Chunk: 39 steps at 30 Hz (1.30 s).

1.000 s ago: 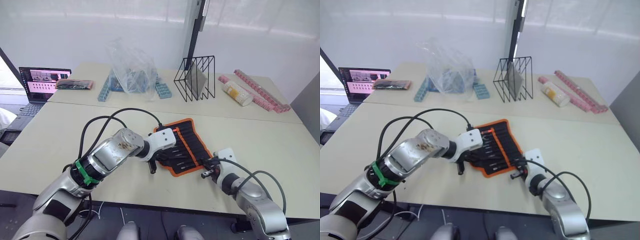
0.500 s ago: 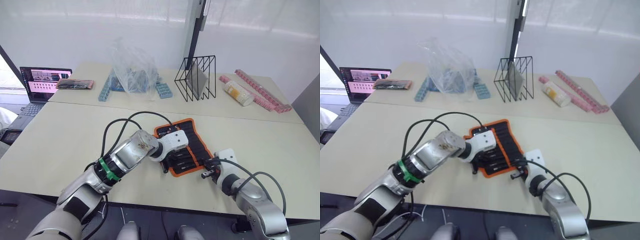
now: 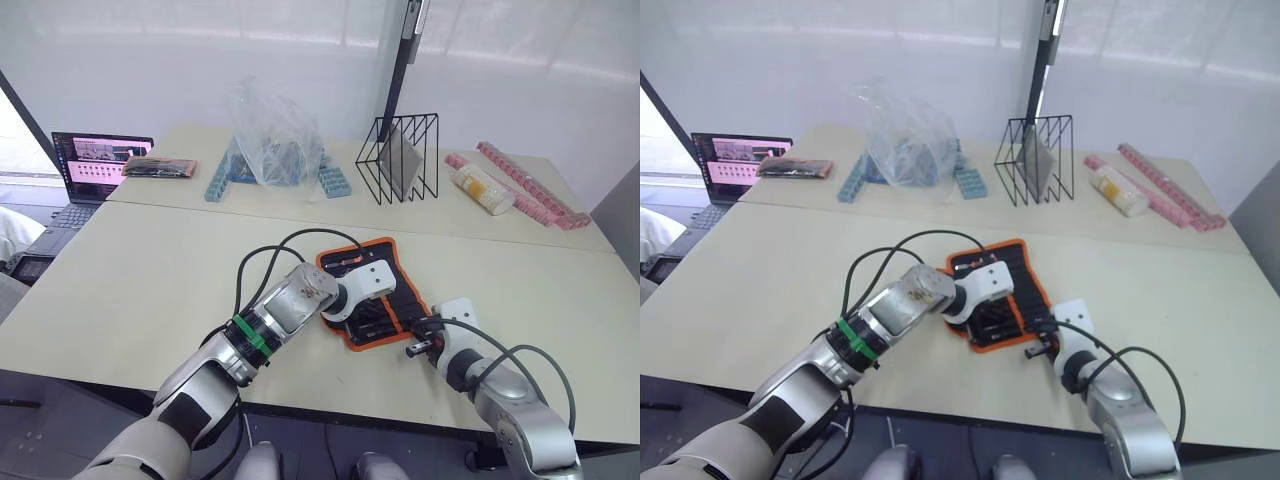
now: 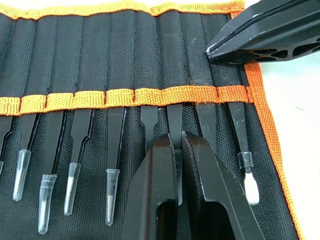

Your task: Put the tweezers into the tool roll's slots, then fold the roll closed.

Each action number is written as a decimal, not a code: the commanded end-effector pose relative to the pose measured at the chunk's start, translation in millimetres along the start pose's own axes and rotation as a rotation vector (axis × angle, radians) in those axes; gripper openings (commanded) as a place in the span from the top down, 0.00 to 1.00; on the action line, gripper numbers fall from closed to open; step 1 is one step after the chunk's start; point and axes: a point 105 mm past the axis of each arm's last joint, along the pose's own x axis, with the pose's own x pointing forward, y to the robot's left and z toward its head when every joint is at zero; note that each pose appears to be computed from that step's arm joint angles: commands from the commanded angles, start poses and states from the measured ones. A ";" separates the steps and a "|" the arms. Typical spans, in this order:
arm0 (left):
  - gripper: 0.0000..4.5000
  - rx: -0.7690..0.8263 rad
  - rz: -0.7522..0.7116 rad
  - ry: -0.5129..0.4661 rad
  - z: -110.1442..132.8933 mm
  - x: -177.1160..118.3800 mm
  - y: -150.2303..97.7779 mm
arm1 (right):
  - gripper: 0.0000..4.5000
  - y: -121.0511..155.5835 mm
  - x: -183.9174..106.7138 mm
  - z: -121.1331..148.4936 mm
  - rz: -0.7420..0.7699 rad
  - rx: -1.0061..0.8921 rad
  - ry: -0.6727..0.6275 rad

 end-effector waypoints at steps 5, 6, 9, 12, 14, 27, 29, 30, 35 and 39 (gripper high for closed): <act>0.76 0.044 0.038 -0.052 16.7 -19.6 6.4 | 1.00 13.2 -0.7 -52.1 0.051 0.067 0.209; 0.68 0.049 0.038 -0.059 18.5 -25.4 6.6 | 1.00 13.0 -0.6 -52.1 0.051 0.067 0.209; 0.44 0.054 0.039 -0.081 25.1 -45.4 6.2 | 1.00 12.5 -0.3 -52.5 0.052 0.067 0.210; 0.23 0.048 0.031 -0.106 28.4 -62.5 3.3 | 1.00 12.3 0.2 -52.9 0.054 0.066 0.211; 0.09 0.045 0.032 -0.115 26.2 -73.0 2.2 | 1.00 12.0 0.8 -53.1 0.054 0.064 0.211; 0.00 0.006 0.348 -0.383 -35.8 -171.3 21.5 | 1.00 3.1 1.2 -50.2 0.048 0.046 0.207; 0.00 0.022 0.379 -0.419 -44.9 -185.5 14.4 | 1.00 0.9 0.3 -50.0 0.045 0.042 0.207; 0.00 -0.001 0.379 -0.429 -49.9 -190.4 11.8 | 1.00 0.0 0.0 -49.7 0.045 0.041 0.207; 0.00 -0.140 0.382 -0.493 -78.2 -221.3 -2.4 | 1.00 -8.3 -3.6 -48.8 0.041 0.025 0.210; 0.00 -0.183 0.388 -0.471 -96.9 -236.9 -14.2 | 1.00 -14.2 -5.9 -45.6 0.041 0.002 0.207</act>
